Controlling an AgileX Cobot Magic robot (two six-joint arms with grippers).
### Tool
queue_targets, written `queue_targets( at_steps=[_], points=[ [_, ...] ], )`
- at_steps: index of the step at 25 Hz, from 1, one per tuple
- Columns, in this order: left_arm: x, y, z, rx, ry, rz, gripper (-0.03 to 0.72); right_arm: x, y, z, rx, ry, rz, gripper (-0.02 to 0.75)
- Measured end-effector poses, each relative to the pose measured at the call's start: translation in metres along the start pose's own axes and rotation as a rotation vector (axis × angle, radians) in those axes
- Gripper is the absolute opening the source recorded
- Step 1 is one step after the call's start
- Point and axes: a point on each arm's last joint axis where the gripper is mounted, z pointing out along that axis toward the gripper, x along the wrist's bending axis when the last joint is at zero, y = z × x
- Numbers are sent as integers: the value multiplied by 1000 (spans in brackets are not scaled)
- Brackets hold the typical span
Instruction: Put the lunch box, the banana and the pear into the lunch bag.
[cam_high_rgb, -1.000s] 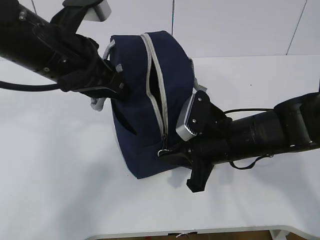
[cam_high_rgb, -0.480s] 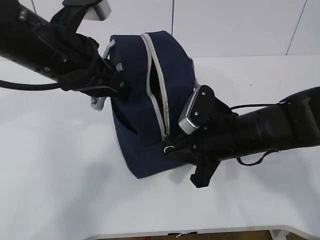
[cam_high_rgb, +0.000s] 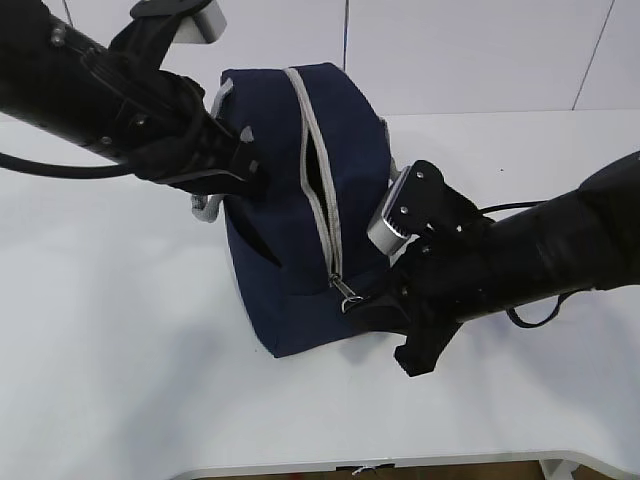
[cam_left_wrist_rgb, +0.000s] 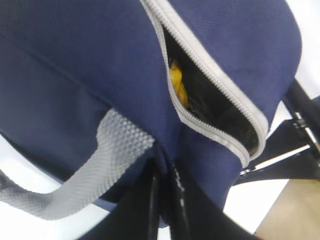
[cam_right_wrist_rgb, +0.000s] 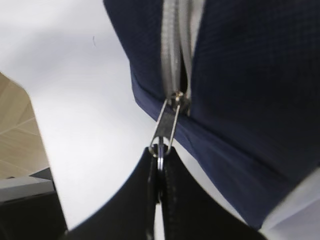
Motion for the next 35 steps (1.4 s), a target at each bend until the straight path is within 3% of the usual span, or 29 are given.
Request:
queue_targets(
  at_steps=[6,14,22,28,31,35],
  points=[
    [0,0,0,-1,-1,-2,-13,5,10,-8,-22,39,78,18],
    [0,0,0,-1,-1,-2,-13,1,17,-15,110,65,129,18],
    [0,0,0,-1,-1,-2,-13,-6,44,-25,107,92,136,18],
    [0,0,0,-1,-1,-2,-7,-11,54,-34,181,87,165,18],
    [0,0,0,-3,0,-2,54,-10,58,-37,195,106,160,18],
    [0,0,0,-5,1,-2,239,-10,59,-38,201,114,170,18]
  ],
)
